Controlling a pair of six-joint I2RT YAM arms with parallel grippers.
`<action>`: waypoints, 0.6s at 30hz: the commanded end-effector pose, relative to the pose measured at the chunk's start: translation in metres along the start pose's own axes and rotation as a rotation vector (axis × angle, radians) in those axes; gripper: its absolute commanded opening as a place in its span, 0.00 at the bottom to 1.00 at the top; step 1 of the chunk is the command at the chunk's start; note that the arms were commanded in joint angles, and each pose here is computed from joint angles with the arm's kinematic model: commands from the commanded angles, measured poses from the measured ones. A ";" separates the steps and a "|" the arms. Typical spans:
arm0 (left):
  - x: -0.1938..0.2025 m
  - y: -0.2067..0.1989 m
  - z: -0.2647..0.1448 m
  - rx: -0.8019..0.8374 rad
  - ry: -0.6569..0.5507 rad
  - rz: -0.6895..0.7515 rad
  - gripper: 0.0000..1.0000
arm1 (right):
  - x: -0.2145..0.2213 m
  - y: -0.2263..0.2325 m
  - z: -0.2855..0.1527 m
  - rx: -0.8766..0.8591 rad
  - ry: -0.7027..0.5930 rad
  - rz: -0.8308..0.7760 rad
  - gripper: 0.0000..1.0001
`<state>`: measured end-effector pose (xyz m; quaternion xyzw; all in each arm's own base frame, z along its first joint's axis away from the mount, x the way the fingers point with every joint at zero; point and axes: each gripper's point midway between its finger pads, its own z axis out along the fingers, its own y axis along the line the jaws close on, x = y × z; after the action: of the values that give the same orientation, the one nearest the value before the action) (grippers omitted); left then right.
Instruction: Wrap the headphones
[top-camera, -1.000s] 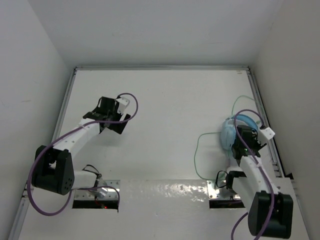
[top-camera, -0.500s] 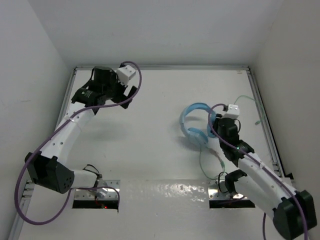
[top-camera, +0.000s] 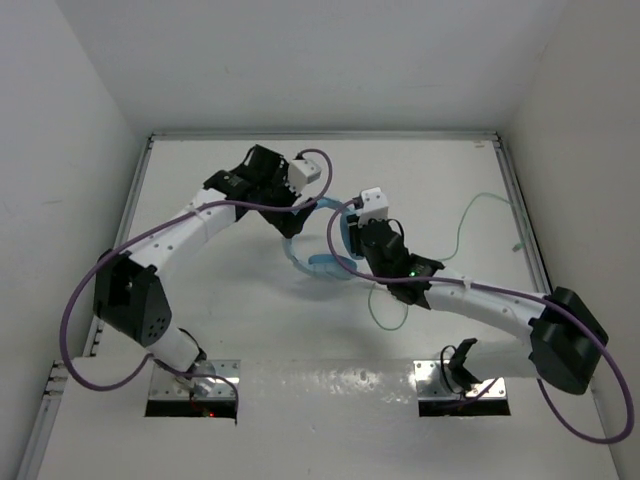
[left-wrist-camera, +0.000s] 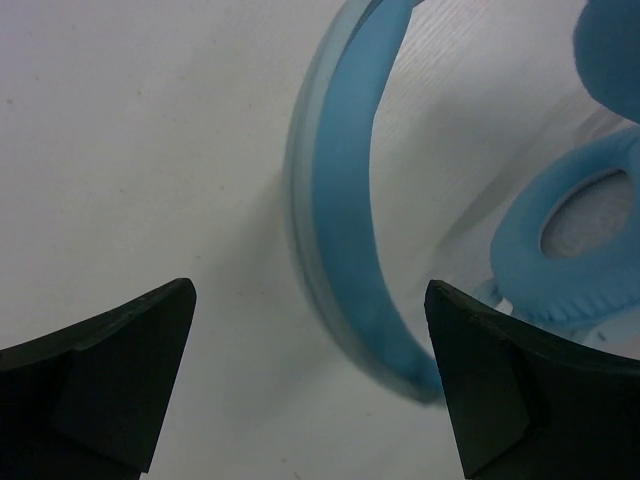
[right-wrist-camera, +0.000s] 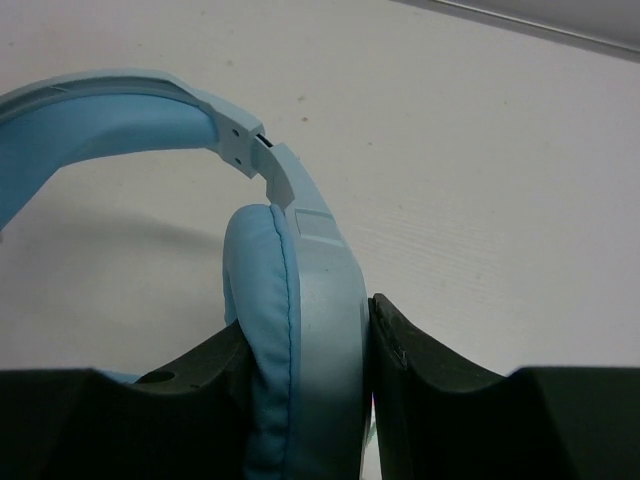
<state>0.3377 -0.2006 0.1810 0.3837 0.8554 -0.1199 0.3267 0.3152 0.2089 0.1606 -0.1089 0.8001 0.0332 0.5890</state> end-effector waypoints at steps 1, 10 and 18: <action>0.011 0.006 0.020 -0.050 0.047 -0.006 0.97 | -0.062 0.016 0.000 -0.008 -0.178 0.097 0.00; 0.035 0.017 0.049 -0.110 0.103 -0.034 0.53 | -0.059 0.026 0.002 -0.040 -0.183 0.084 0.00; 0.032 0.018 0.031 -0.134 0.087 -0.039 0.00 | -0.076 0.035 0.004 -0.080 -0.198 -0.004 0.00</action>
<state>0.3507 -0.1742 0.1083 0.3264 0.9041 -0.0374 0.2733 0.3157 0.2375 0.1687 -0.1597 0.7789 0.0346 0.6055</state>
